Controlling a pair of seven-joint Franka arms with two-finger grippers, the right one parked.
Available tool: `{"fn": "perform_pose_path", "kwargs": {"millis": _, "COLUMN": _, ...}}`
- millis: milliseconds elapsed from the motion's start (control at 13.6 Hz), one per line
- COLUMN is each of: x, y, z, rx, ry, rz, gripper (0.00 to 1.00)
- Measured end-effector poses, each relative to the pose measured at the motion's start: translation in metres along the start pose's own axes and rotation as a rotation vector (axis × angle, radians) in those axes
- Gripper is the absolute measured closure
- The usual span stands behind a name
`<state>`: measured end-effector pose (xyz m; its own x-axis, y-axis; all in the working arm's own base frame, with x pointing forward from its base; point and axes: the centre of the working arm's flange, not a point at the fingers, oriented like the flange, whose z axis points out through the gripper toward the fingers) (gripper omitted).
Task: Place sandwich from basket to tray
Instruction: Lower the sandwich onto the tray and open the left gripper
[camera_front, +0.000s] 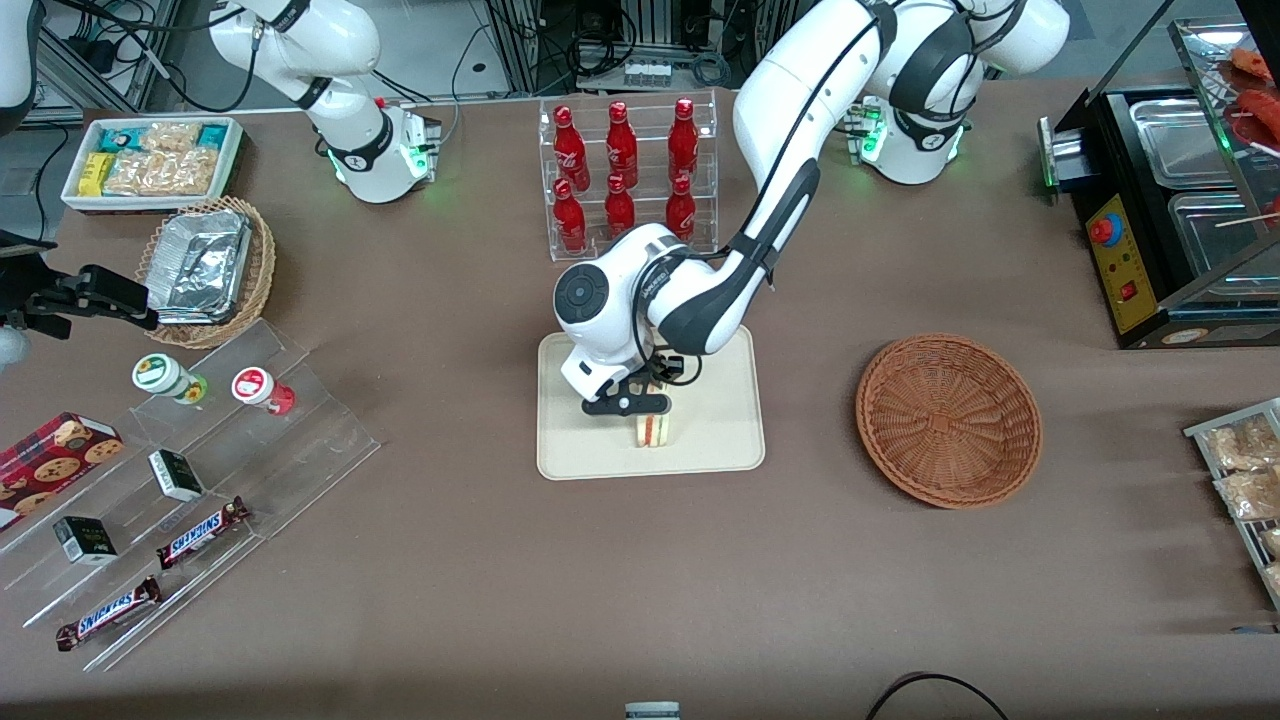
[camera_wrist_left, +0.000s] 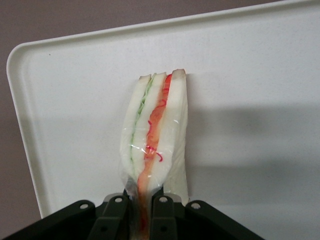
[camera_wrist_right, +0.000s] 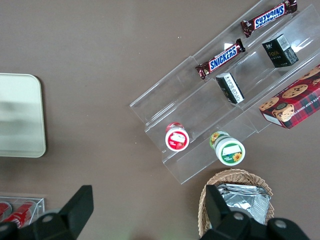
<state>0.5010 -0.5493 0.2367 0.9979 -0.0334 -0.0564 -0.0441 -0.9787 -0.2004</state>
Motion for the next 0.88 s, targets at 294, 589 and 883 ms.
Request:
{"fn": "perform_pose_path", "kwargs": {"millis": 294, "x": 0.0005, "y": 0.002, "z": 0.0035, "rx": -0.007, "ry": 0.004, "rz": 0.001, "gripper": 0.85}}
{"fn": "perform_pose_path", "kwargs": {"millis": 589, "x": 0.0014, "y": 0.0038, "z": 0.0025, "rx": -0.02, "ry": 0.015, "rz": 0.002, "gripper": 0.5}}
{"fn": "perform_pose_path", "kwargs": {"millis": 883, "x": 0.0024, "y": 0.0048, "z": 0.0001, "rx": -0.028, "ry": 0.022, "rz": 0.001, "gripper": 0.07}}
